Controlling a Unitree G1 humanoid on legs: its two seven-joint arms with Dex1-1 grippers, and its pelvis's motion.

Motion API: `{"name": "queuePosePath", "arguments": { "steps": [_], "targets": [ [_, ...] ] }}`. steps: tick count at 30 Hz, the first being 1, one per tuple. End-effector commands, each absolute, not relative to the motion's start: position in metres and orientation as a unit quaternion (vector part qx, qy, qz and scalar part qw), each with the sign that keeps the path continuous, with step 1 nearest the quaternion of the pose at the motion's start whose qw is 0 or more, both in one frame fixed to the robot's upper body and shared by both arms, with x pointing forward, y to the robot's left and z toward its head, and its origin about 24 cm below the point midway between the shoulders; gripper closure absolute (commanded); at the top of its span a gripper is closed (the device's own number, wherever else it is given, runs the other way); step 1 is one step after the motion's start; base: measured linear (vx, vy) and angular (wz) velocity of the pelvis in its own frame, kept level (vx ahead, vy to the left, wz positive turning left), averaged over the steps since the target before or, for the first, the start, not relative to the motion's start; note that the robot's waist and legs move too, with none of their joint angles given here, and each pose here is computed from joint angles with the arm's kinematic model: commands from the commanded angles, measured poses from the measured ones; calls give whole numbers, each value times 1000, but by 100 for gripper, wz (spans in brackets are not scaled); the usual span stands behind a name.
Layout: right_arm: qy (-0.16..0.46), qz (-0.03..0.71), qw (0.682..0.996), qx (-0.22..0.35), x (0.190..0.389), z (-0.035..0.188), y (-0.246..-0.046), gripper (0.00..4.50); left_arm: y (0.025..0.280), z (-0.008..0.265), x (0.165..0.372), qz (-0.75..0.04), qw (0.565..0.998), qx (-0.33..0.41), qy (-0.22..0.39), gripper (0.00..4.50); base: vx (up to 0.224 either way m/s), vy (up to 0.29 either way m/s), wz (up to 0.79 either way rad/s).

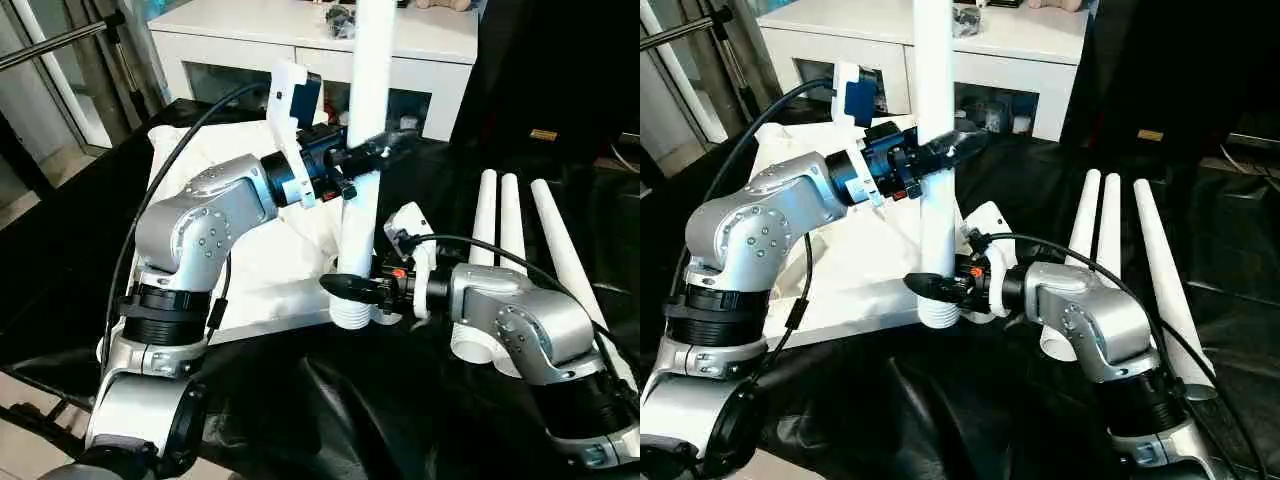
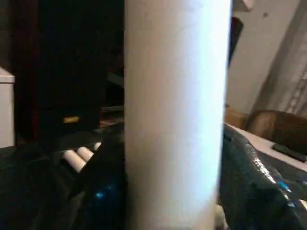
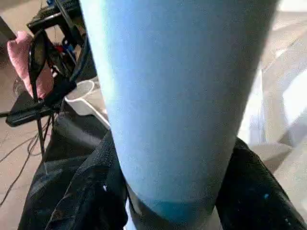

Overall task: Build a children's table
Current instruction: Insert table leg to table base

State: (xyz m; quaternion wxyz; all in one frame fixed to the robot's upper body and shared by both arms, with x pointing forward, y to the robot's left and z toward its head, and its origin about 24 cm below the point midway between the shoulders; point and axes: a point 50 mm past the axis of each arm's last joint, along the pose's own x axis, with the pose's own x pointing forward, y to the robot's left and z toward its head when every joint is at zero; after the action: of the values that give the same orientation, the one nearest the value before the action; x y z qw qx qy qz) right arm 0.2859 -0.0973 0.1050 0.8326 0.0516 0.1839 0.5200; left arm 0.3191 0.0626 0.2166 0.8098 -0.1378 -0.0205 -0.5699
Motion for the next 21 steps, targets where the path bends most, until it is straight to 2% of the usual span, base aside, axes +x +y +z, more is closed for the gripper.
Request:
{"name": "queuePosePath", "arguments": {
  "steps": [1,8,13,17,19,20,21],
  "targets": [
    [156,490,856,60,291,110,-105,253,60,220,316,-570,810,-130,-44,162,0,0,0],
    [86,417,900,94,297,118,-110,259,85,226,329,-467,859,-162,-132,163,0,0,0],
    [69,362,928,60,305,119,-122,259,107,225,327,-446,863,-181,-152,163,0,0,0],
    [51,321,946,2,310,118,-130,259,120,201,327,-427,892,-107,-102,163,0,0,0],
    [58,310,949,-14,310,114,-130,259,124,181,327,-413,907,-44,-65,163,0,0,0],
    [65,313,947,-18,310,110,-128,259,129,156,325,-402,915,15,-20,163,0,0,0],
    [70,315,946,-17,309,109,-127,259,130,152,324,-402,915,26,-13,163,0,0,0]
  ]
}}
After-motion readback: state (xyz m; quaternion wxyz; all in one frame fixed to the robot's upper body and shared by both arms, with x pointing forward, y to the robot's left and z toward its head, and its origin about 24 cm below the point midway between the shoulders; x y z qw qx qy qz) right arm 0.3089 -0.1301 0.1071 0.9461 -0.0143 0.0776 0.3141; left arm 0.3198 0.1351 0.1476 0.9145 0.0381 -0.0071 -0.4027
